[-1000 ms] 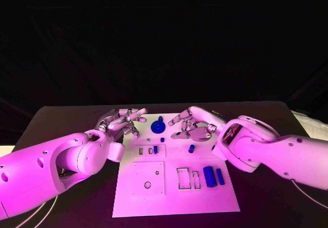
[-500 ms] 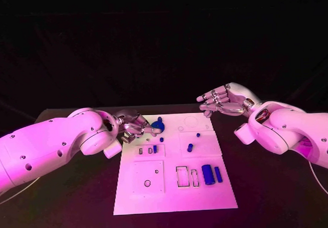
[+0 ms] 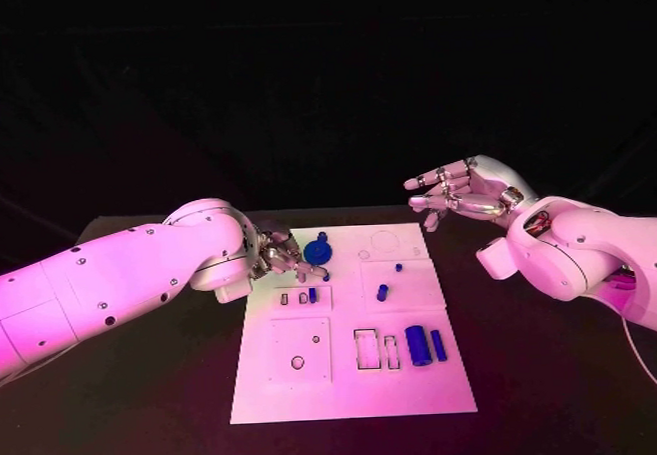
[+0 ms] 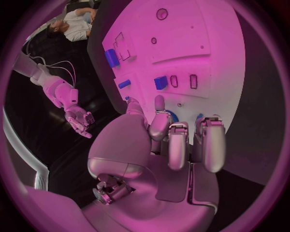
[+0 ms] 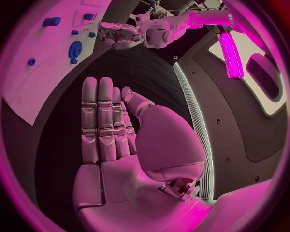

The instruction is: Assemble the parts on the task board

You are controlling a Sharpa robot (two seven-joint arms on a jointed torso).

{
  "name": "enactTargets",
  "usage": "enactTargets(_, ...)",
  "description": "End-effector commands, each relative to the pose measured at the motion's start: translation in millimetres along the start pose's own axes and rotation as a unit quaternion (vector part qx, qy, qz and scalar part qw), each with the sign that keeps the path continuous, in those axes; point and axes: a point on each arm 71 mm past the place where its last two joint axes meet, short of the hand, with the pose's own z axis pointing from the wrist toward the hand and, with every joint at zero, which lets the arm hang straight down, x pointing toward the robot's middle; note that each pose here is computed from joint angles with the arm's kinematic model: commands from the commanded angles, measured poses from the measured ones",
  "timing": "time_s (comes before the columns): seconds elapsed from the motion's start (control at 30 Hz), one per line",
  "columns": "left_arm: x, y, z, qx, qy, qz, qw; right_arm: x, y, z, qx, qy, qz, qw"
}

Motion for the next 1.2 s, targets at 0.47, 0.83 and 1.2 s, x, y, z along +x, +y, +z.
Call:
enactTargets(0.47, 2.6, -6.2, 14.7, -0.061, 0.032, 0.076, 0.995, -2.2, 0.7, 2.1, -0.008, -0.021, -0.01, 1.0)
enactTargets(0.83, 4.9, -5.3, 22.1, -0.063, 0.047, 0.077, 0.994, -0.7, 1.3, 2.9, -0.01, -0.019, -0.007, 1.0)
enactTargets(1.2, 8.0, -8.3, 24.5, -0.06, 0.055, 0.07, 0.994, 4.8, 2.8, 5.7, -0.012, -0.012, -0.003, 1.0)
